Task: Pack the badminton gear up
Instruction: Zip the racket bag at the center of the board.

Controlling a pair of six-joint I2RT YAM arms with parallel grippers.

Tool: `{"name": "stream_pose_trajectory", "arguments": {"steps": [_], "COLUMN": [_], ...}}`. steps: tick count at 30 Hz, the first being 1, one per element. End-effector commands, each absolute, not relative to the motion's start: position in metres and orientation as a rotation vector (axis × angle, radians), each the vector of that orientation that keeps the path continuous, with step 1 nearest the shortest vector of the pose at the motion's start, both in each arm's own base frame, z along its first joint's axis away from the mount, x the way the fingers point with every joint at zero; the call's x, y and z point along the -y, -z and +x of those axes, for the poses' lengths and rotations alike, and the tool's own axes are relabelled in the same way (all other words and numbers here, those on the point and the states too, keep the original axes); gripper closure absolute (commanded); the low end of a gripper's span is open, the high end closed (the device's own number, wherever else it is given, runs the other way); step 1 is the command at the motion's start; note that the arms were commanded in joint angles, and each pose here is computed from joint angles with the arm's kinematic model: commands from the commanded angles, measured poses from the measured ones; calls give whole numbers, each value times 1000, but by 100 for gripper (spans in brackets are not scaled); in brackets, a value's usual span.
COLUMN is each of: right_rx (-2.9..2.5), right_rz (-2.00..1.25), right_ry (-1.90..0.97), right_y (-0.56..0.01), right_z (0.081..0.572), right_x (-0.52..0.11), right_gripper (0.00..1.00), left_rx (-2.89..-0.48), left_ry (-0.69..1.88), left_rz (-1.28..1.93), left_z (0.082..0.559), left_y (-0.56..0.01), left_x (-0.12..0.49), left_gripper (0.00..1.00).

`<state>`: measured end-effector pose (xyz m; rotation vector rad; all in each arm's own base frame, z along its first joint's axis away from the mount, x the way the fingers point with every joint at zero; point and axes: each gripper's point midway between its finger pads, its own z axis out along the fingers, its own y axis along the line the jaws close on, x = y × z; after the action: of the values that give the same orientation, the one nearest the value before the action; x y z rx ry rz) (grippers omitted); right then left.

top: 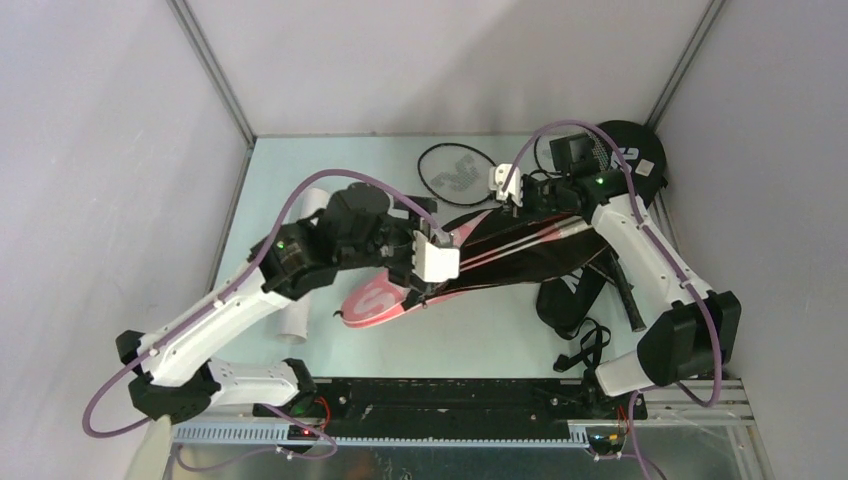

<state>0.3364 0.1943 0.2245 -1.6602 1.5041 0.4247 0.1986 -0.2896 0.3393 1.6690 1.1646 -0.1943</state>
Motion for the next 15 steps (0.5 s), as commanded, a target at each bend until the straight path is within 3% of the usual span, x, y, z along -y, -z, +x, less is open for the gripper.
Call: {"name": "stream_pose_trajectory", "arguments": {"steps": [1, 7, 11, 15], "right_rx": [-1370, -1385, -1412, -1425], "right_rz": [-1570, -1522, -1511, -1521], "right_ry": [-370, -372, -396, -423], "right_y": [-260, -257, -249, -241], "right_z": [345, 352, 357, 356], "right_x": [-200, -201, -203, -205], "right_gripper": [100, 100, 100, 100], "left_rx": [-1161, -1288, -1438, -1412], "left_ry": [173, 165, 289, 229], "left_rz": [1985, 1896, 1784, 1789], "left_z": [182, 191, 176, 170], "left_y": [-316, -255, -221, -177], "left_x": [242, 227, 222, 202], "left_gripper": [0, 0, 0, 0]}}
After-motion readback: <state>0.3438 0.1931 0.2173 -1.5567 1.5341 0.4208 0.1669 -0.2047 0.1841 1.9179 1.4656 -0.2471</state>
